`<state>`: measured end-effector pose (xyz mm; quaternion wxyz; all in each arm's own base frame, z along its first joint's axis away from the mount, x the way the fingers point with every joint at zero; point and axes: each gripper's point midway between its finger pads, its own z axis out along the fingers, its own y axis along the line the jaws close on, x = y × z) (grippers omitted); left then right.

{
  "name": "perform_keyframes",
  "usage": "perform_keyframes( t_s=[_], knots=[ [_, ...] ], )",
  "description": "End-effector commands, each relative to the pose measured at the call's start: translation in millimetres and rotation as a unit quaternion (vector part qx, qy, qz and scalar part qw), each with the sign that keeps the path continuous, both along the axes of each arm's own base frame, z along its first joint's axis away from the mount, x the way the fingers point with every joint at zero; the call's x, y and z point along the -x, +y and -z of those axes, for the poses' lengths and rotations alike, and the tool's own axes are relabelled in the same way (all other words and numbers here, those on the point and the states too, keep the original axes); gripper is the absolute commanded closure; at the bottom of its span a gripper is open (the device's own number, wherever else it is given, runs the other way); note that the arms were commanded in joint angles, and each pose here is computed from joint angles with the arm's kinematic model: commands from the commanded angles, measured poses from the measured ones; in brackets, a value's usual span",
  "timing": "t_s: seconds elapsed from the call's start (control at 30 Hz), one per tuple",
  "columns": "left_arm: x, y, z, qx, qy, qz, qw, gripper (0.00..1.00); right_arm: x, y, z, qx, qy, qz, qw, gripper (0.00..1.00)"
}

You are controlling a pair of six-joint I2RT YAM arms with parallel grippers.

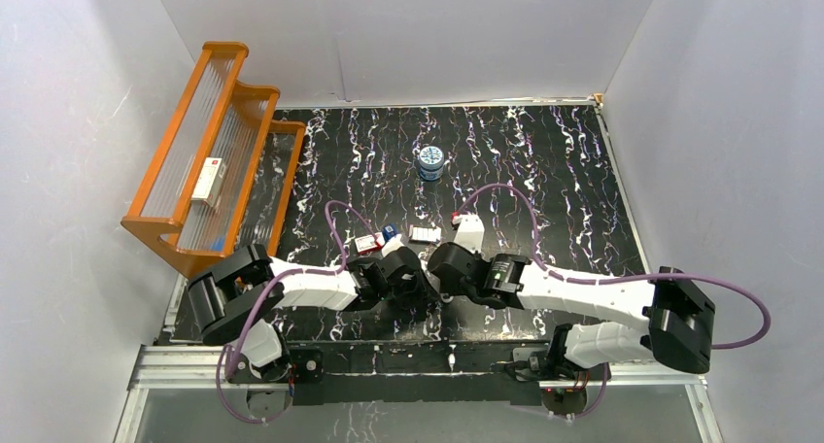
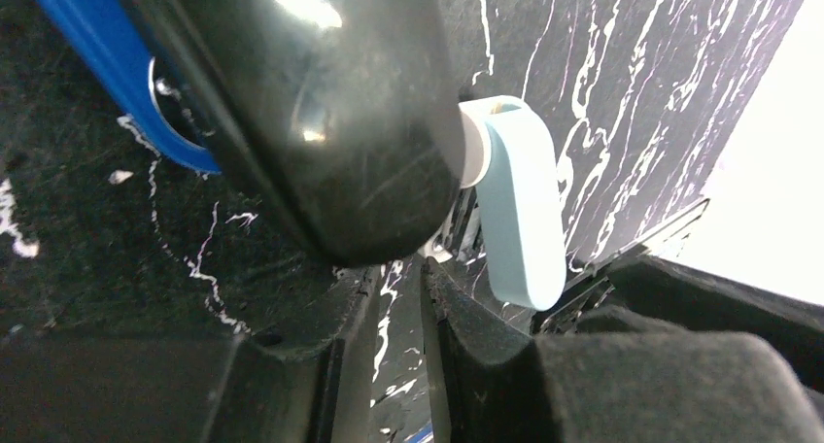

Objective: Load the staples into the stapler

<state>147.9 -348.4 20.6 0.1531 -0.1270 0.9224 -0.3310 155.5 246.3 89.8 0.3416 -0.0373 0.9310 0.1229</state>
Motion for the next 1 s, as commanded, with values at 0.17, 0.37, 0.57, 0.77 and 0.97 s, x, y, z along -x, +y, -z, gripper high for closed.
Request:
perform_keyframes(
  t_s=[0.17, 0.37, 0.57, 0.77, 0.97],
  knots=[
    [8.1, 14.7, -10.2, -0.029, -0.023, 0.036, 0.999, 0.79, 15.7, -6.7, 29.5, 0.019, 0.074, -0.030, 0.997, 0.65],
    [9.6, 14.3, -14.5, -0.025, -0.031, 0.043, 0.998, 0.79, 22.6, -12.0, 42.7, 0.035, 0.101, -0.033, 0.994, 0.67],
    [8.2, 15.5, -18.9, -0.023, -0.042, 0.044, 0.998, 0.78, 31.0, -27.3, 59.7, 0.072, 0.146, -0.015, 0.987, 0.70],
    [7.1, 17.9, -17.3, -0.029, -0.045, 0.042, 0.998, 0.78, 40.0, -37.8, 77.0, 0.090, 0.177, -0.009, 0.980, 0.74],
    [6.6, 20.6, -15.6, -0.036, -0.046, 0.040, 0.998, 0.78, 51.6, -56.2, 102.4, 0.120, 0.209, 0.001, 0.971, 0.79]
  ],
)
